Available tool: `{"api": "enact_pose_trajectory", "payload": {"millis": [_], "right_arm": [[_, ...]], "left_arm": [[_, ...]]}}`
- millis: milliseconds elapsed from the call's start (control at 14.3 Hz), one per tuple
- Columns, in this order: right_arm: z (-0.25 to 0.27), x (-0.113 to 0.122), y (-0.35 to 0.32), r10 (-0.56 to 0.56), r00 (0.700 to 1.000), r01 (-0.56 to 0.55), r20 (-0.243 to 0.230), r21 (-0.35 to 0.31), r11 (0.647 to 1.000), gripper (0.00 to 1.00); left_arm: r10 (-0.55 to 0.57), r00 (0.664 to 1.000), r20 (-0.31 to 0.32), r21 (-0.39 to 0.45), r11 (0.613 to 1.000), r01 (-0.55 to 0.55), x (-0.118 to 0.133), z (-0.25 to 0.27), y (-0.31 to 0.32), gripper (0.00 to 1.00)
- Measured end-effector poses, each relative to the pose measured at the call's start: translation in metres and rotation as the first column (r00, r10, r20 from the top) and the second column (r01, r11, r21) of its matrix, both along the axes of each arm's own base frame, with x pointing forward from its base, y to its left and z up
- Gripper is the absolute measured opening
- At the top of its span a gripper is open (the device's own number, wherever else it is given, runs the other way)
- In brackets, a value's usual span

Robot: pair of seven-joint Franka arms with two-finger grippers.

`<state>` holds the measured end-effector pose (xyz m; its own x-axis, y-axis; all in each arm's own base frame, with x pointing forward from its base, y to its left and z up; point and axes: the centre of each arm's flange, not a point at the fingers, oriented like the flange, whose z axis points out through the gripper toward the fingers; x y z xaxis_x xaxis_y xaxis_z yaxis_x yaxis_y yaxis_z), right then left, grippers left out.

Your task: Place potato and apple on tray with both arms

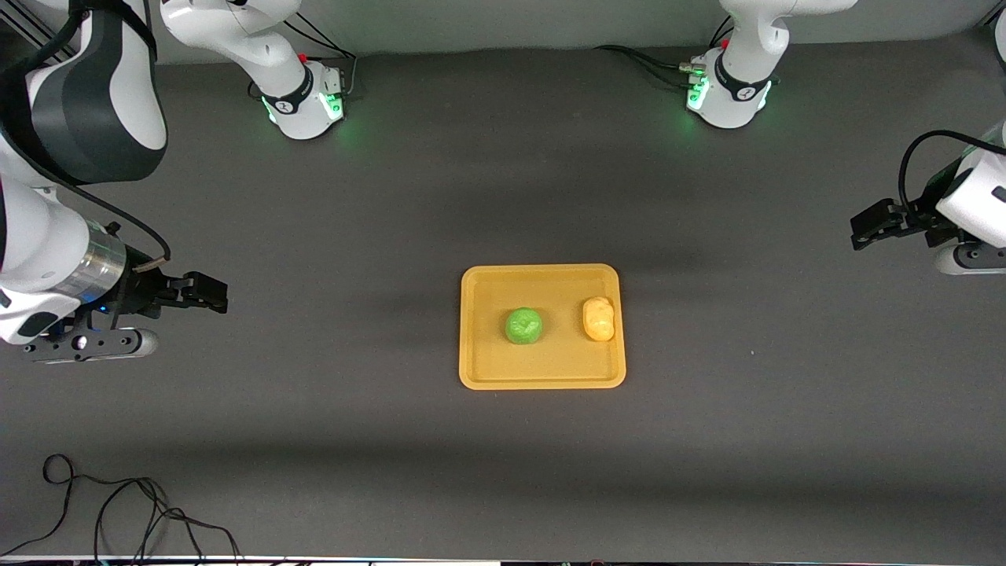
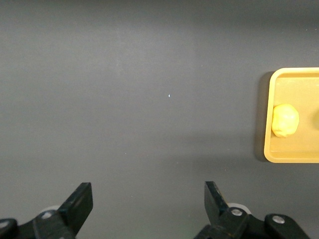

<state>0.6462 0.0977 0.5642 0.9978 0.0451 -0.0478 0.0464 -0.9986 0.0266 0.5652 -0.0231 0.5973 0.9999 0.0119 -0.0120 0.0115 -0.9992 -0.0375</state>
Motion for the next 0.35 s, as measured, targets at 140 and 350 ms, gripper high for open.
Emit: {"api": "enact_pose_trajectory", "payload": {"millis": [140,350], "right_arm": [[-0.004,0.000,-0.002,-0.004,1.000,0.004,-0.008,-0.002,1.000,1.00],[-0.005,0.003,-0.030,-0.041,0.999,0.041,-0.013,0.020,0.999,1.00]], "left_arm": [[0.000,1.000,0.004,0.000,1.000,0.000,-0.001,0.002,0.000,1.00],[0.000,1.000,0.004,0.000,1.000,0.000,-0.001,0.002,0.001,1.00]]}}
